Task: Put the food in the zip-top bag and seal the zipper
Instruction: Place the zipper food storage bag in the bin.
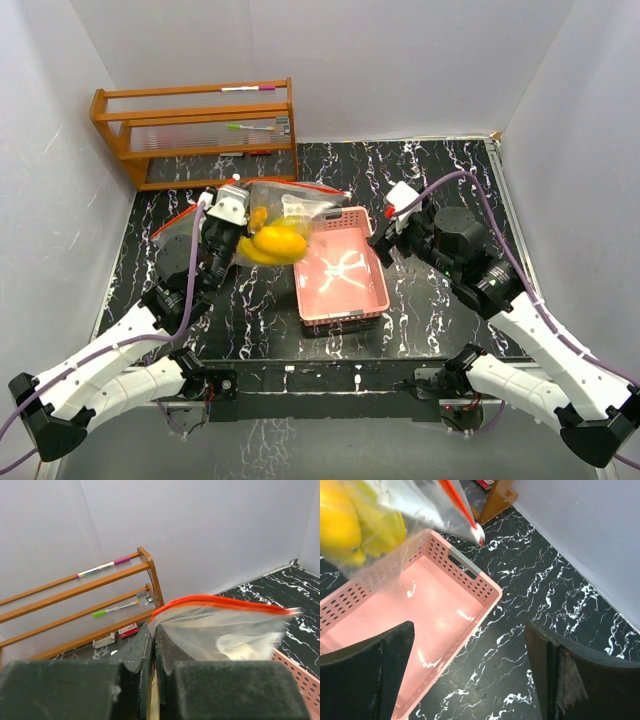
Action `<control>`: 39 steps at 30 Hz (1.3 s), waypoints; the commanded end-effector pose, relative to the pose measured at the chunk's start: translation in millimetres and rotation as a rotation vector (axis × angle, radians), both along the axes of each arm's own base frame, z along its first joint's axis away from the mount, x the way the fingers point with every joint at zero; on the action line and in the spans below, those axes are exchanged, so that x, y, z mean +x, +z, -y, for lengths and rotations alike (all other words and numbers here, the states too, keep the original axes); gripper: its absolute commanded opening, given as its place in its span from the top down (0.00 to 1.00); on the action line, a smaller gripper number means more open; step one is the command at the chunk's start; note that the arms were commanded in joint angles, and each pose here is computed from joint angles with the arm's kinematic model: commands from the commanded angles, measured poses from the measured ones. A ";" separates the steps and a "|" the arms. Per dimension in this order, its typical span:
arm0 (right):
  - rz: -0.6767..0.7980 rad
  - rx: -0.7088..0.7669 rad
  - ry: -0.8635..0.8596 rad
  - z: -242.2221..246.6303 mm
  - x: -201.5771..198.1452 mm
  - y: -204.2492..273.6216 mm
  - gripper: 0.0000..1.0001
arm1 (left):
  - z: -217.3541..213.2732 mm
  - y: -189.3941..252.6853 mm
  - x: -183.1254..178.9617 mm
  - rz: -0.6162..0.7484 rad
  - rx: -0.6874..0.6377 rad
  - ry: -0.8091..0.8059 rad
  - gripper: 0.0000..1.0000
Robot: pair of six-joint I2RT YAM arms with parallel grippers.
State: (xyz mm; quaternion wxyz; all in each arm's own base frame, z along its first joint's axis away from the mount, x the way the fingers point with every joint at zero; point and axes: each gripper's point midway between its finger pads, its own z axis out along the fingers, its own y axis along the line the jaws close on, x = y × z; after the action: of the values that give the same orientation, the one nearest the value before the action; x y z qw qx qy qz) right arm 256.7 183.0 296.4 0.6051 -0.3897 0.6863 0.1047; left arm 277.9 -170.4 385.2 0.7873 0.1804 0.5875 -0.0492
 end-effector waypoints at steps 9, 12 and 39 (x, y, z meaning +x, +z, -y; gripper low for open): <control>-0.302 0.246 -0.302 5.8 14.4 -2.6 0.01 | 11.1 48.9 6.5 0.042 -0.119 -0.028 1.00; -0.342 0.274 -0.367 13.9 11.3 -12.8 0.01 | 28.1 53.7 9.9 0.043 -0.132 -0.085 1.00; -0.404 0.345 -0.421 30.2 -12.7 -25.3 0.01 | 93.0 -124.7 79.2 -0.261 -0.267 -0.181 0.80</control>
State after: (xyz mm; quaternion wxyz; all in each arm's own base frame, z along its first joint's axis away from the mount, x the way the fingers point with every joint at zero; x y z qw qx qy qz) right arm 244.4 144.8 271.0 0.5294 -0.1139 0.8285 0.1426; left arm 364.6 -249.0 244.3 0.7019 0.1361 0.6834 -0.1475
